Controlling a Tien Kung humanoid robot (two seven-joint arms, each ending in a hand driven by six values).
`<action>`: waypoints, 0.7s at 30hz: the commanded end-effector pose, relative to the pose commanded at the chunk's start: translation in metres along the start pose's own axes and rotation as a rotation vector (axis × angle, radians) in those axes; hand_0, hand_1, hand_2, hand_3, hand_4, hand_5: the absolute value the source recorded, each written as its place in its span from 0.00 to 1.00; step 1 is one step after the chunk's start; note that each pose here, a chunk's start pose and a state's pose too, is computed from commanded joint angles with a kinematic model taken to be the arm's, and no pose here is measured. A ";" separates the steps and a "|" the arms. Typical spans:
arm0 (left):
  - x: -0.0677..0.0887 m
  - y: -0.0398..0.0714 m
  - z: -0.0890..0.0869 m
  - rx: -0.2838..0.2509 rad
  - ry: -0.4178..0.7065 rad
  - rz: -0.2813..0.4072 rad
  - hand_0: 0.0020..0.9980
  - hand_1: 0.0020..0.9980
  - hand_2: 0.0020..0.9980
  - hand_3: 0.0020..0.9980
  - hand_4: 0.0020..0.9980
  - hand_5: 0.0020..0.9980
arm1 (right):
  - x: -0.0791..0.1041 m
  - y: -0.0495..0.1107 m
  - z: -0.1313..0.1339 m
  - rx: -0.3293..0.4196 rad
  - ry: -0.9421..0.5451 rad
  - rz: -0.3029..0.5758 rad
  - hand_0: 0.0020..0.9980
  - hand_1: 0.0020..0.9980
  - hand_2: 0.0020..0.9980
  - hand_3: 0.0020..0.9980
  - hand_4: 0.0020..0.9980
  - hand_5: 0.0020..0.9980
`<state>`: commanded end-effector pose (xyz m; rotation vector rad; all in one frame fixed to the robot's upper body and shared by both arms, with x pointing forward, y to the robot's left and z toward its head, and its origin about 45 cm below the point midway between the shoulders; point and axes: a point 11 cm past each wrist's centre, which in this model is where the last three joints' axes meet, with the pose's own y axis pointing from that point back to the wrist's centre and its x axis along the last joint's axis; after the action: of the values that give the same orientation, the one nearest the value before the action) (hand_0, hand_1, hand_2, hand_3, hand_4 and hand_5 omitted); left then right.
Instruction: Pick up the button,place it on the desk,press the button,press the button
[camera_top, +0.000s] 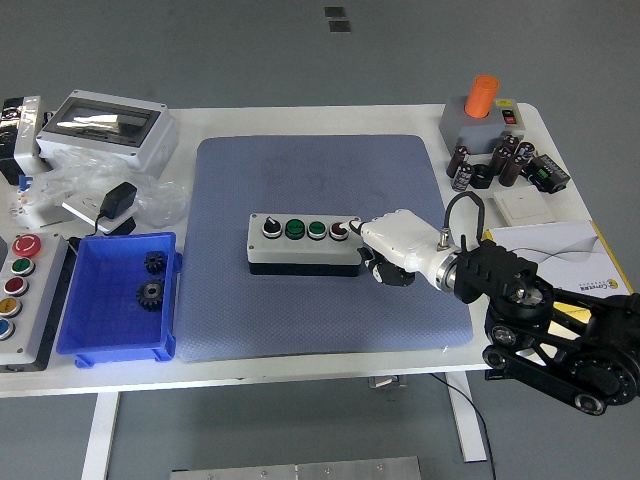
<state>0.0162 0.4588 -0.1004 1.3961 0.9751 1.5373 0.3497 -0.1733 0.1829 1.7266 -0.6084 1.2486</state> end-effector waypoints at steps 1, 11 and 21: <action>0.000 0.000 0.000 0.000 0.000 0.000 0.73 0.74 0.62 0.64 0.57 0.18 | -0.001 0.000 0.000 0.000 0.005 -0.006 0.38 0.43 0.25 0.84 0.16 0.00; 0.000 0.000 -0.002 0.003 0.000 0.001 0.73 0.74 0.62 0.64 0.57 0.19 | 0.038 0.005 -0.007 0.100 -0.135 0.180 0.38 0.42 0.25 0.82 0.16 0.00; 0.001 0.000 -0.003 0.007 0.001 0.003 0.73 0.74 0.62 0.64 0.57 0.19 | 0.079 0.015 -0.004 0.169 -0.316 0.358 0.34 0.40 0.32 0.80 0.62 0.11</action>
<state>0.0128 0.4599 -0.1002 1.4028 0.9804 1.5384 0.3657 -0.1683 0.2619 2.0393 -1.0618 1.3056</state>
